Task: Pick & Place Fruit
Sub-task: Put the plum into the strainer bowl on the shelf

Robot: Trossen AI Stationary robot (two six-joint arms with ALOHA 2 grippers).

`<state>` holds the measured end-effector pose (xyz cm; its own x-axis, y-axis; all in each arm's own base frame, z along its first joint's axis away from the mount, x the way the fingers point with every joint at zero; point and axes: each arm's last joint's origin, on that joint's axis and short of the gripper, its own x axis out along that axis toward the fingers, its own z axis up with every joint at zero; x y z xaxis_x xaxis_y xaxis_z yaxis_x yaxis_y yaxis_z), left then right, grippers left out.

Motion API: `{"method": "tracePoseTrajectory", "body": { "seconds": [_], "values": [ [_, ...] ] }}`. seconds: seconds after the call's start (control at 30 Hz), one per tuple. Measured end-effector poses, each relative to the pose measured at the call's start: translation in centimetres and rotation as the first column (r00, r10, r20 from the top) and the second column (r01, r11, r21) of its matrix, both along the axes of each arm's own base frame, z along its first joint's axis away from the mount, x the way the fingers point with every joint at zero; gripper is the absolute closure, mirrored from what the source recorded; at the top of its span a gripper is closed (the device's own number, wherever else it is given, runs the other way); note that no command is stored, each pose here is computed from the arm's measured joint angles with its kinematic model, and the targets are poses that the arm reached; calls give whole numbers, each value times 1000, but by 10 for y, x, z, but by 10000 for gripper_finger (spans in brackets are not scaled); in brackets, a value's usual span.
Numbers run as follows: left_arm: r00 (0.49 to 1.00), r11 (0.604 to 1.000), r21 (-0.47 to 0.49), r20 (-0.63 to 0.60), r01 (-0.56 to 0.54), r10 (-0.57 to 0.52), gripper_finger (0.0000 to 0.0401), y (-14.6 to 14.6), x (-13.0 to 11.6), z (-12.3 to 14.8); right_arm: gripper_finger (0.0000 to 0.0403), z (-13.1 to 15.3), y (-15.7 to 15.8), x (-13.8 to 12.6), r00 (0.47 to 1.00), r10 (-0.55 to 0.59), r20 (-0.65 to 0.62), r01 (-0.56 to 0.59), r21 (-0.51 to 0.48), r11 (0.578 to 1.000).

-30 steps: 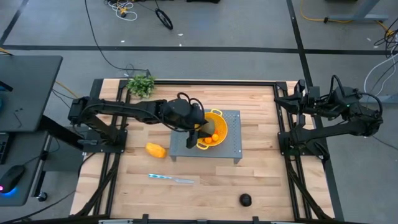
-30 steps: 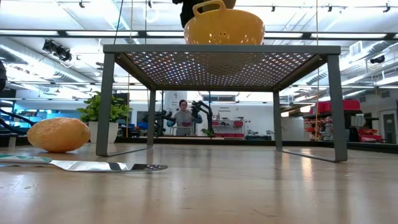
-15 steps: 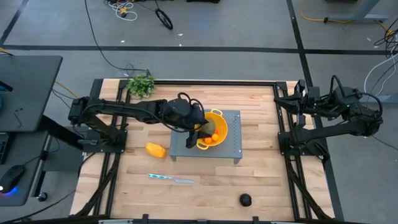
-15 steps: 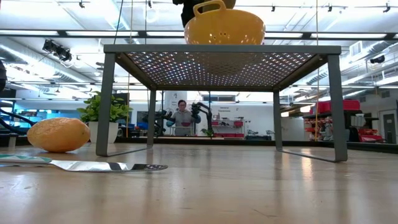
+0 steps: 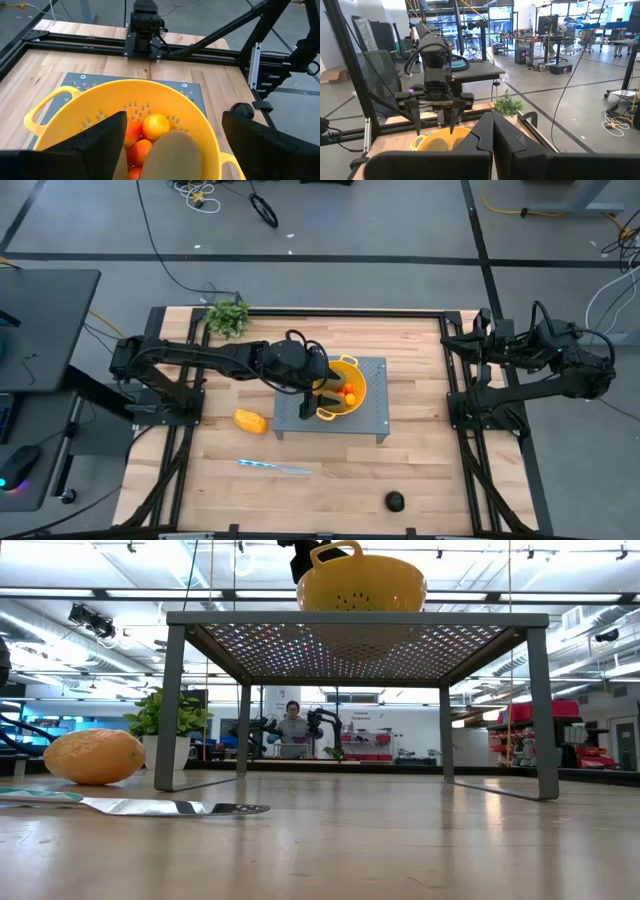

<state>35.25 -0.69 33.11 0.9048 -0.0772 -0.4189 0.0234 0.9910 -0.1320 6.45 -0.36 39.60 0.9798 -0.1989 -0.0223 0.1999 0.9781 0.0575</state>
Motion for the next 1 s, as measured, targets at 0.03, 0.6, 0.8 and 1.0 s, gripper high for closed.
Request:
{"method": "tracePoseTrajectory", "body": {
  "seconds": [0.03,0.6,0.8,1.0],
  "values": [
    [1000,1000,0,0,1,-1,63,0,0,0,401,0,0,0,1000,0,0,0,0,1000],
    [999,999,33,41,15,-16,101,0,-11,14,400,0,0,0,1000,2,1,-2,0,1000],
    [999,999,44,43,19,-21,135,0,-11,15,400,0,0,0,1000,1,1,-1,0,1000],
    [999,999,46,42,19,-21,168,1,-11,15,400,0,0,0,1000,1,0,-1,0,1000]
  ]
}}
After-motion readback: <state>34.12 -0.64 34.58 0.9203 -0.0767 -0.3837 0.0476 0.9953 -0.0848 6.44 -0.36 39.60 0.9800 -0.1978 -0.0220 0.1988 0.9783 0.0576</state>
